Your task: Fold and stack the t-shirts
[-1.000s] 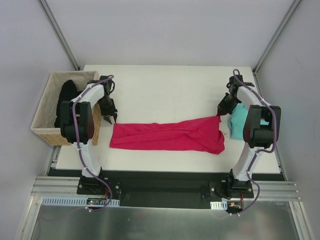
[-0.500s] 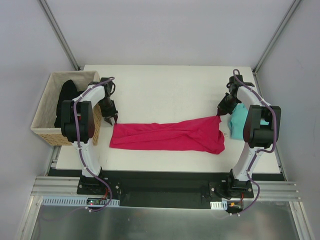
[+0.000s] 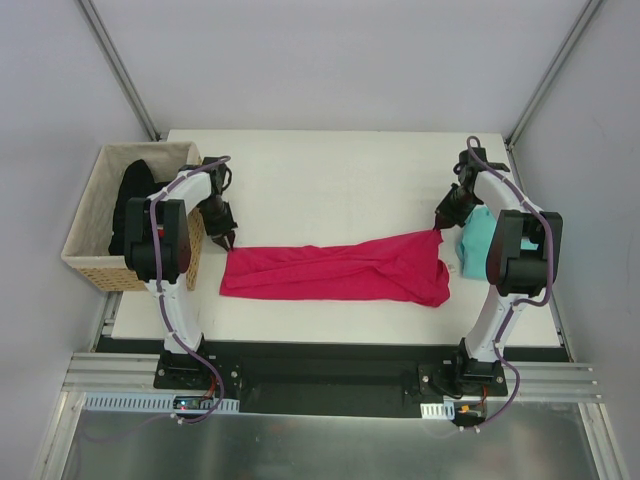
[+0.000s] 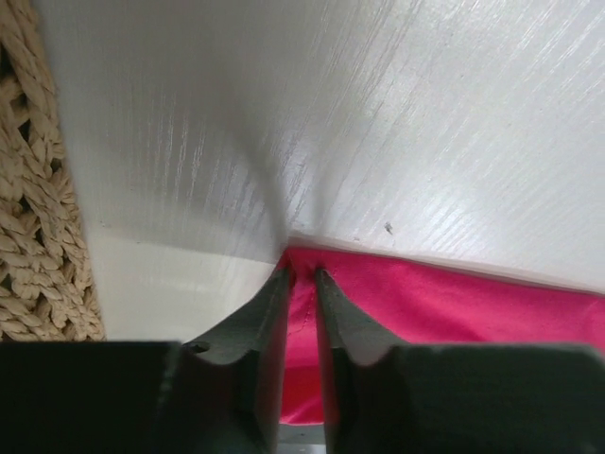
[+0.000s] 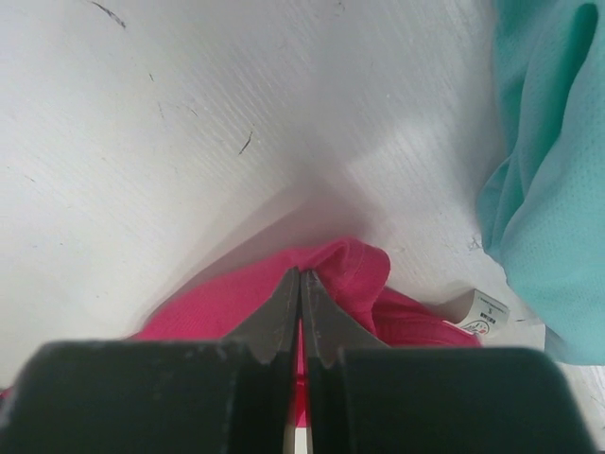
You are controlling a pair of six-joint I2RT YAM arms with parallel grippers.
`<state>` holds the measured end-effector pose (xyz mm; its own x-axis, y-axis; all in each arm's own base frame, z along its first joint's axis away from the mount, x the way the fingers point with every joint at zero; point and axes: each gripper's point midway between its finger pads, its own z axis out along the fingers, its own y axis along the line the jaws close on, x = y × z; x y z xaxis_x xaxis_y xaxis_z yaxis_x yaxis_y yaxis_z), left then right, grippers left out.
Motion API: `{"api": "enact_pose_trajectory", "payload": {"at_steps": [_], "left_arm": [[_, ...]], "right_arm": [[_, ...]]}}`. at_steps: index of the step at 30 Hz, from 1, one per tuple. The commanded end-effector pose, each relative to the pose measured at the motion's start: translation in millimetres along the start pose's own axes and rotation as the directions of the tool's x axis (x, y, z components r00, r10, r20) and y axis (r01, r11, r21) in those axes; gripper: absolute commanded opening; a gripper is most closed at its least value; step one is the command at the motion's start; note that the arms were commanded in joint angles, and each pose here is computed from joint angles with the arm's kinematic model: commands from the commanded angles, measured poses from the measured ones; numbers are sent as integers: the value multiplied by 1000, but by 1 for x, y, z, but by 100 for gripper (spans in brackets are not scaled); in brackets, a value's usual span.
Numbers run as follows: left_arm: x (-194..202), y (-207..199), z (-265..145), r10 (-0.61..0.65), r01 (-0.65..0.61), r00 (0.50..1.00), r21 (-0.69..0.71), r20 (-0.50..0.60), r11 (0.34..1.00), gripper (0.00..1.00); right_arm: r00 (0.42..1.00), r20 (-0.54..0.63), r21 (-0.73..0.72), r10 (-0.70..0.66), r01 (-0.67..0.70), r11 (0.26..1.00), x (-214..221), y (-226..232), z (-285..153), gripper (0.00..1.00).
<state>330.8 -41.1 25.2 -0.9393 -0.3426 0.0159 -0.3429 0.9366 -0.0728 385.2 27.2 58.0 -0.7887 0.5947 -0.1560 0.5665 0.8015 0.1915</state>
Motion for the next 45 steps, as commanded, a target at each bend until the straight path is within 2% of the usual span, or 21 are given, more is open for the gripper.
{"api": "enact_pose_trajectory", "payload": {"at_steps": [1,18,28,45], "left_arm": [[2,-4,-1,-14,14,1000,19,-11,1000,0],[-14,-3,-12,-20,20,999,4,49,1000,0],[-33,0,-25,-30,30,994,1,106,1000,0],[-43,20,-32,-87,90,987,-17,135,996,0]], "right_arm": [[1000,17,-12,15,-15,1000,-10,6,-8,1],[999,23,-1,26,-26,1000,-12,5,-3,1],[999,44,-5,28,-28,1000,-25,9,-2,1],[992,88,17,87,-88,996,-44,-6,-2,1]]}}
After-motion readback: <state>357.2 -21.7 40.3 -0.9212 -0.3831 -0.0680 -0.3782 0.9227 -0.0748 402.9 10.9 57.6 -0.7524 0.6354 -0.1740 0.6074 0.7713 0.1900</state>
